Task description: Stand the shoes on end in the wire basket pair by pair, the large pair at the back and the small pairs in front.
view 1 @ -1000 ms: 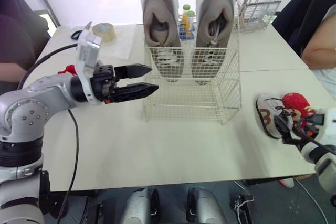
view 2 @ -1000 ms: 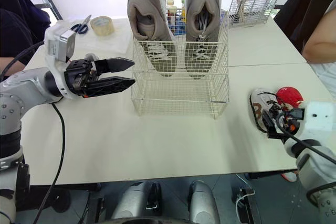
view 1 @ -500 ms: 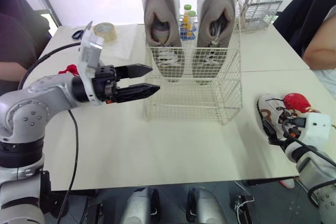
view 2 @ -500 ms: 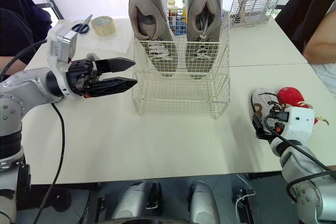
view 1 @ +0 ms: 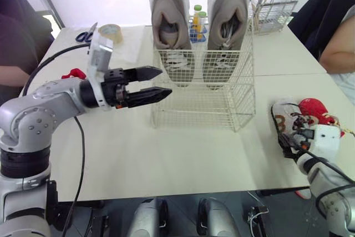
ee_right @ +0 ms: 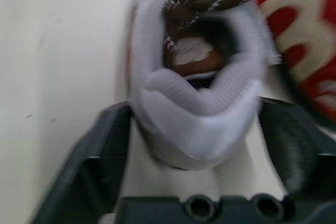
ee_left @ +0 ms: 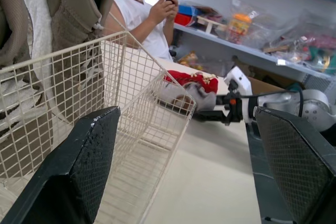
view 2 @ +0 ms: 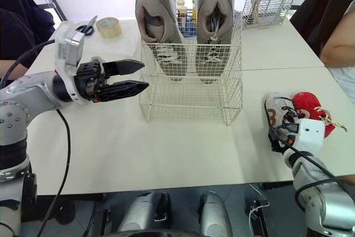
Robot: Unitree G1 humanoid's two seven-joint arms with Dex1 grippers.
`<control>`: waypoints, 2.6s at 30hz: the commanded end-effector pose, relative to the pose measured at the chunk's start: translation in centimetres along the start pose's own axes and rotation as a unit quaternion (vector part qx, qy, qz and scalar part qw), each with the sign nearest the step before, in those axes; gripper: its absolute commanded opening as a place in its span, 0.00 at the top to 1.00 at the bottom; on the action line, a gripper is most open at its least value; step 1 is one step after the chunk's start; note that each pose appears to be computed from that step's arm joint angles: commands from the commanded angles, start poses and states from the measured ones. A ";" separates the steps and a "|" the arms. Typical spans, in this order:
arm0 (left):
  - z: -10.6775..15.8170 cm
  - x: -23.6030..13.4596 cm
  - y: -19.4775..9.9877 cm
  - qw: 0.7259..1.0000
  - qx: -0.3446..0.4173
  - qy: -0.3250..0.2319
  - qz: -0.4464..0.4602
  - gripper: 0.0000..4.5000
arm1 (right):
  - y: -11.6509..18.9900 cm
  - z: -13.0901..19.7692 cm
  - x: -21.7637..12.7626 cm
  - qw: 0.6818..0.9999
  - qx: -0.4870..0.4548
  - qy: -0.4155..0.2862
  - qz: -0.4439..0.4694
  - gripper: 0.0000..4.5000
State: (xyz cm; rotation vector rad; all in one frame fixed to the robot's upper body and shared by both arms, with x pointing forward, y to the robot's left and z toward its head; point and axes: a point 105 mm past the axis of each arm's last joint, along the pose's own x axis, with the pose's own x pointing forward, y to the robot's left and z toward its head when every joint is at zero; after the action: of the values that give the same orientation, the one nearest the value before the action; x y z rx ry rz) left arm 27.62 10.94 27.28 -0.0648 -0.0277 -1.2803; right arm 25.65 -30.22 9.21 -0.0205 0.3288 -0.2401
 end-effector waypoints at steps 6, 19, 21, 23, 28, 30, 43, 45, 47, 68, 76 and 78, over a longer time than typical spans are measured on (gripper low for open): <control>1.3 0.5 -0.2 0.999 0.034 -0.009 -0.008 0.05 | 0.4 3.2 -0.4 0.996 -0.050 -0.068 0.019 0.87; 4.5 0.5 1.5 0.998 -0.005 -0.067 -0.017 0.05 | -0.5 22.5 -5.8 0.918 -0.126 -0.363 0.095 0.87; 5.3 0.3 2.0 0.996 -0.026 -0.079 -0.026 0.05 | 2.4 24.9 -7.6 0.882 -0.175 -0.404 0.165 0.87; 6.0 0.2 2.4 0.995 -0.046 -0.085 -0.038 0.05 | 4.8 26.2 -9.1 0.847 -0.230 -0.425 0.222 0.87; 7.4 -0.4 3.7 0.990 -0.093 -0.095 -0.052 0.05 | 9.1 27.6 -12.0 0.763 -0.338 -0.439 0.334 0.87; 7.9 -0.7 4.0 0.987 -0.110 -0.096 -0.060 0.05 | 10.6 27.4 -12.7 0.731 -0.372 -0.438 0.367 0.87; 8.1 -0.6 1.8 0.981 -0.135 -0.042 -0.133 0.05 | 15.4 25.4 -12.7 0.604 -0.483 -0.451 0.445 0.87; 8.1 -0.4 1.8 0.981 -0.135 -0.038 -0.136 0.05 | 16.1 25.1 -12.8 0.589 -0.489 -0.453 0.456 0.87; 8.0 -0.1 1.6 0.980 -0.137 -0.035 -0.143 0.05 | 16.8 24.9 -12.8 0.575 -0.496 -0.455 0.464 0.87; 6.2 0.3 1.5 0.977 -0.154 -0.027 -0.144 0.94 | 17.3 26.1 -12.8 0.603 -0.436 -0.436 0.506 0.87; 6.7 -0.4 1.8 0.972 -0.170 -0.113 -0.114 0.94 | 12.3 28.1 -13.0 0.723 -0.192 -0.350 0.564 0.01; 6.7 -0.4 1.8 0.971 -0.168 -0.134 -0.107 0.94 | 10.9 27.8 -12.2 0.746 -0.111 -0.325 0.571 0.01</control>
State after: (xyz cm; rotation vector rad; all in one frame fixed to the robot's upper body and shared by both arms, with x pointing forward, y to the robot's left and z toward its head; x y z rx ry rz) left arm 30.25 11.80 32.24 -0.5554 0.0511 -1.4611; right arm 26.30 -16.16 38.29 -0.2428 -0.3685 1.0544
